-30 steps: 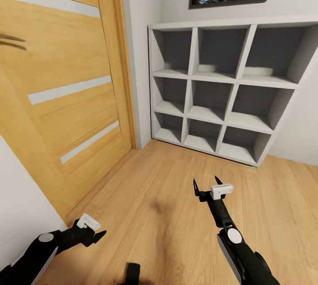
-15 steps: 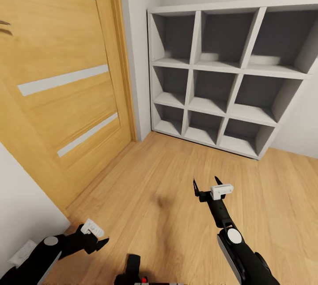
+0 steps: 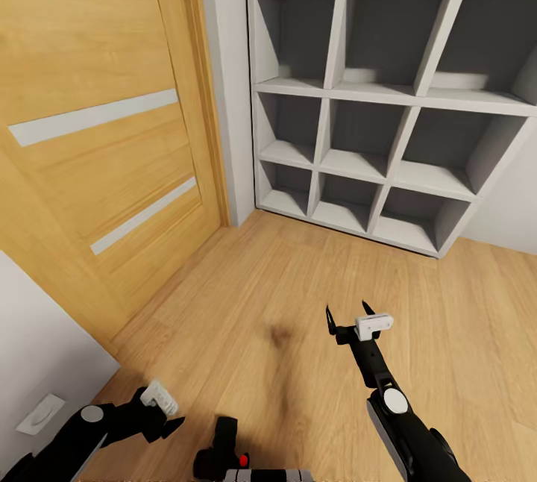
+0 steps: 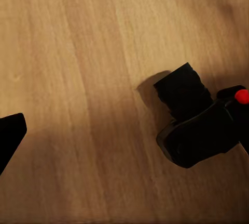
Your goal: Attach the digital camera to the camera tripod in the bedroom.
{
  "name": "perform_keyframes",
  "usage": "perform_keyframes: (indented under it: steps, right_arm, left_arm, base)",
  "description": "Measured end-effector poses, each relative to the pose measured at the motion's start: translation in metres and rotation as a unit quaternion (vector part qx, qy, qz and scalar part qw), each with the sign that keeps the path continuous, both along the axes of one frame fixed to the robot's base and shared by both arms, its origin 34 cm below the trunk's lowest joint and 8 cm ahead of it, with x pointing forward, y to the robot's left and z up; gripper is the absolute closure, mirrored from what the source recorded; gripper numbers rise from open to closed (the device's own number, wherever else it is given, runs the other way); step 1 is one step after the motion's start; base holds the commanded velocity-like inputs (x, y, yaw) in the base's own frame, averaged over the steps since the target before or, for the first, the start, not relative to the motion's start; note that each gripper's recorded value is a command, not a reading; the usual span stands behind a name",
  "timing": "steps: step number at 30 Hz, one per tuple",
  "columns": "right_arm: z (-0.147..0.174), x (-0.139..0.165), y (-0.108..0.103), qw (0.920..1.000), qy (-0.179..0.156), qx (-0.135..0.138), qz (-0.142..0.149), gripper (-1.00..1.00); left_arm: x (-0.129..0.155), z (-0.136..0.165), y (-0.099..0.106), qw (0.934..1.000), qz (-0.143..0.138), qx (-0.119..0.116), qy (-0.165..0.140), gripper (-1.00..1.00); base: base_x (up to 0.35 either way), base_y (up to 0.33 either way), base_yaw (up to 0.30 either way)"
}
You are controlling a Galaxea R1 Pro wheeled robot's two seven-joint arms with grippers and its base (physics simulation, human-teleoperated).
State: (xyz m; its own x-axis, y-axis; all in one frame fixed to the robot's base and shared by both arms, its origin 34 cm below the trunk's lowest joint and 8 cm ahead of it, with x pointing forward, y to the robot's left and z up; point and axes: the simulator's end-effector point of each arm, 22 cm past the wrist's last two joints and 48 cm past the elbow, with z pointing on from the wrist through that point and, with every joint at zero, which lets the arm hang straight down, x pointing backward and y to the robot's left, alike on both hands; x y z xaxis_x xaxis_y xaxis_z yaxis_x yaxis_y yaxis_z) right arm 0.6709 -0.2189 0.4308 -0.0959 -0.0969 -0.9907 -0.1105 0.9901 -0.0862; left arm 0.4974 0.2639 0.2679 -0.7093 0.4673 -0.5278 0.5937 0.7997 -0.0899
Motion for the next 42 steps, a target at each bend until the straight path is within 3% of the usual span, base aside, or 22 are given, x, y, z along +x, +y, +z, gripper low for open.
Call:
perform_keyframes:
  steps: [18, 22, 24, 25, 42]
  right_arm:
    - [-0.05, -0.009, 0.0, 0.9991, 0.043, -0.001, 0.0, -1.0]
    - [-0.065, -0.013, -0.001, 0.9984, 0.057, -0.002, 0.0, -1.0]
    - [-0.073, -0.016, -0.001, 0.9979, 0.064, -0.002, 0.0, -1.0]
    - [-0.076, -0.017, -0.001, 0.9978, 0.067, -0.002, 0.0, -1.0]
    - [-0.118, -0.029, -0.001, 0.9946, 0.103, -0.003, 0.0, -1.0]
  left_arm:
    - [-0.032, -0.038, 0.02, 0.9983, -0.015, 0.017, 0.054, -1.0]
    - [-0.043, -0.04, 0.015, 0.9969, -0.038, -0.005, 0.069, -1.0]
    - [-0.05, -0.036, 0.004, 0.9946, -0.066, -0.034, 0.073, -1.0]
    - [-0.052, -0.037, 0.002, 0.9941, -0.069, -0.037, 0.074, -1.0]
    - [-0.072, -0.059, -0.002, 0.9899, -0.082, -0.054, 0.103, -1.0]
  base:
    - [0.0, 0.0, 0.0]
    - [0.0, 0.0, 0.0]
    - [0.0, 0.0, 0.0]
    - [0.0, 0.0, 0.0]
    - [0.0, 0.0, 0.0]
